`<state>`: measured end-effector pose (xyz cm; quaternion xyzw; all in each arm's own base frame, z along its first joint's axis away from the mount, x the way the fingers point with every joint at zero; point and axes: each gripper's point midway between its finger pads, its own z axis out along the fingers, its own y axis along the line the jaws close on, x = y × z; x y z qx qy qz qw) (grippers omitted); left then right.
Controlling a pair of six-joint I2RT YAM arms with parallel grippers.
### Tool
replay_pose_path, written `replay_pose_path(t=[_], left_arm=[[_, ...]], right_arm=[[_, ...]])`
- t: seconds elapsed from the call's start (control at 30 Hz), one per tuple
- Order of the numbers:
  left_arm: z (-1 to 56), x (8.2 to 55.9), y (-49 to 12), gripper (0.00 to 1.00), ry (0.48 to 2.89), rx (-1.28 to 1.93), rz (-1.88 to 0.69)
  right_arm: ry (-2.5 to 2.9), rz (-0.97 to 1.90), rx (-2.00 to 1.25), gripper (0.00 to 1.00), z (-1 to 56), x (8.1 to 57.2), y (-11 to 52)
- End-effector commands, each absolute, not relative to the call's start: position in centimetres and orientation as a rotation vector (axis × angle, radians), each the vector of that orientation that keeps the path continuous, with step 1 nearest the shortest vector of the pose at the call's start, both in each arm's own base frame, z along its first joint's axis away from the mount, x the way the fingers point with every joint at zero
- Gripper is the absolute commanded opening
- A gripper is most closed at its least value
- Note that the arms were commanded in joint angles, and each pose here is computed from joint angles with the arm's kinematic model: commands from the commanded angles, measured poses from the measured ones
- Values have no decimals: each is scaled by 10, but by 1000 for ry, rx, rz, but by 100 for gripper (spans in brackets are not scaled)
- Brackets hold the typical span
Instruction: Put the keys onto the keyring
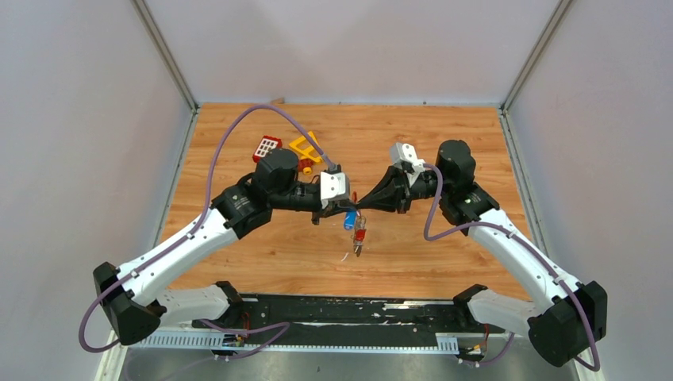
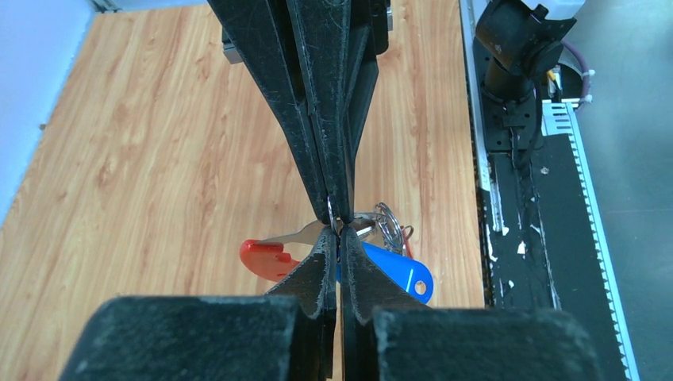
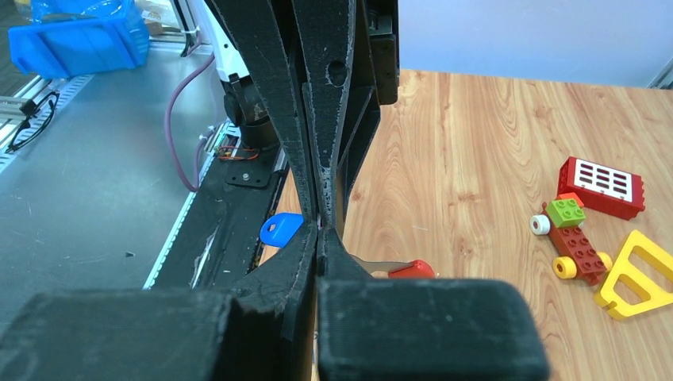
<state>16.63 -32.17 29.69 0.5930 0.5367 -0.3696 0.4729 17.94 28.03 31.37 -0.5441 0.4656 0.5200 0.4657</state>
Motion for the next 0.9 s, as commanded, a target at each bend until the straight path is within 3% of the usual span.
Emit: replay_pose_path(t=[0.0, 0.33, 0.87], left_arm=[[323, 159, -332, 1, 1226, 1437, -976], [322, 159, -333, 10, 1236, 1431, -988], [325, 157, -333, 15, 1232, 1428, -998]], right_arm=[[1119, 1204, -1315, 0, 324, 188, 279], [1122, 1203, -1317, 0, 323, 188, 279], [1132, 1202, -1317, 0, 320, 190, 280]])
